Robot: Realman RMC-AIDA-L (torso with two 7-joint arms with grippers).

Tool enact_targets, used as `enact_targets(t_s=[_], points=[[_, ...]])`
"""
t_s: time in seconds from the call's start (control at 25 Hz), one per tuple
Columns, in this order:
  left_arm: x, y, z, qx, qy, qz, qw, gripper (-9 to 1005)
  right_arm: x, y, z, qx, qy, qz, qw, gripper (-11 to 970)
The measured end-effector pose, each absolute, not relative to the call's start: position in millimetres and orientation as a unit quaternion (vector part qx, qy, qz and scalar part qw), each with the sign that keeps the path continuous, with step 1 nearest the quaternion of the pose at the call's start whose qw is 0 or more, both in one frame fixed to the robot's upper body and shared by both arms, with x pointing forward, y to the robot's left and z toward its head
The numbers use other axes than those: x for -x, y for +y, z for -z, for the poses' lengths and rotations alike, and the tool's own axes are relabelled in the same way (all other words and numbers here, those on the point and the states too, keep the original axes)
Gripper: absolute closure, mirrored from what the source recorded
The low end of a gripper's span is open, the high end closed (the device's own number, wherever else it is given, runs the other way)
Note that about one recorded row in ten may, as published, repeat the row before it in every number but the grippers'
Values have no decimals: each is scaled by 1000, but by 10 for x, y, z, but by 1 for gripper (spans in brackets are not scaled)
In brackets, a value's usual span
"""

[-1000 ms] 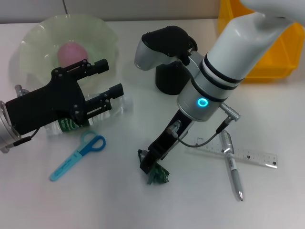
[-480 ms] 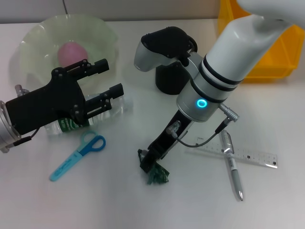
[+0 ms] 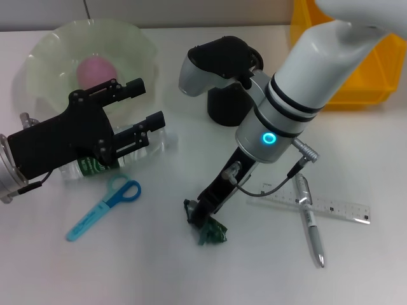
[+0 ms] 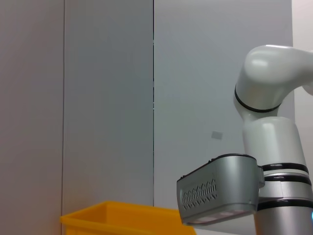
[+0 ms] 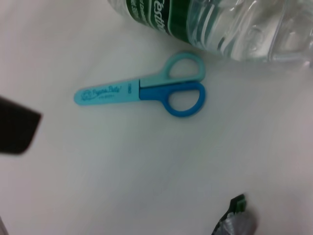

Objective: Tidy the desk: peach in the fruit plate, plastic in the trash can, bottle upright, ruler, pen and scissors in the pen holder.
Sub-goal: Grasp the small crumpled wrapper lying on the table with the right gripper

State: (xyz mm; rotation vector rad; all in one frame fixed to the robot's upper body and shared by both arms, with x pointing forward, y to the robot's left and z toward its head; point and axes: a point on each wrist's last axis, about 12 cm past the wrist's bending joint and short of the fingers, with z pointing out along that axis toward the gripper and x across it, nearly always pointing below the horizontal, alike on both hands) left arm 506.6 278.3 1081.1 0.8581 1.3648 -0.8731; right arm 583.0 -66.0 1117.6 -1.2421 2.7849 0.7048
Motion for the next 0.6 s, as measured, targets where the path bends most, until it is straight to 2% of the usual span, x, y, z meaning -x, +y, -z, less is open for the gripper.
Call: enact_targets(t_s=[0.12, 0.6], points=[[-5066, 2783, -10811, -373, 590, 376, 609, 357, -5829, -658, -11172, 399, 890, -223, 6, 509], [-5068, 2785, -10813, -372, 590, 376, 610, 357, -5833, -638, -11188, 405, 887, -223, 12, 574]])
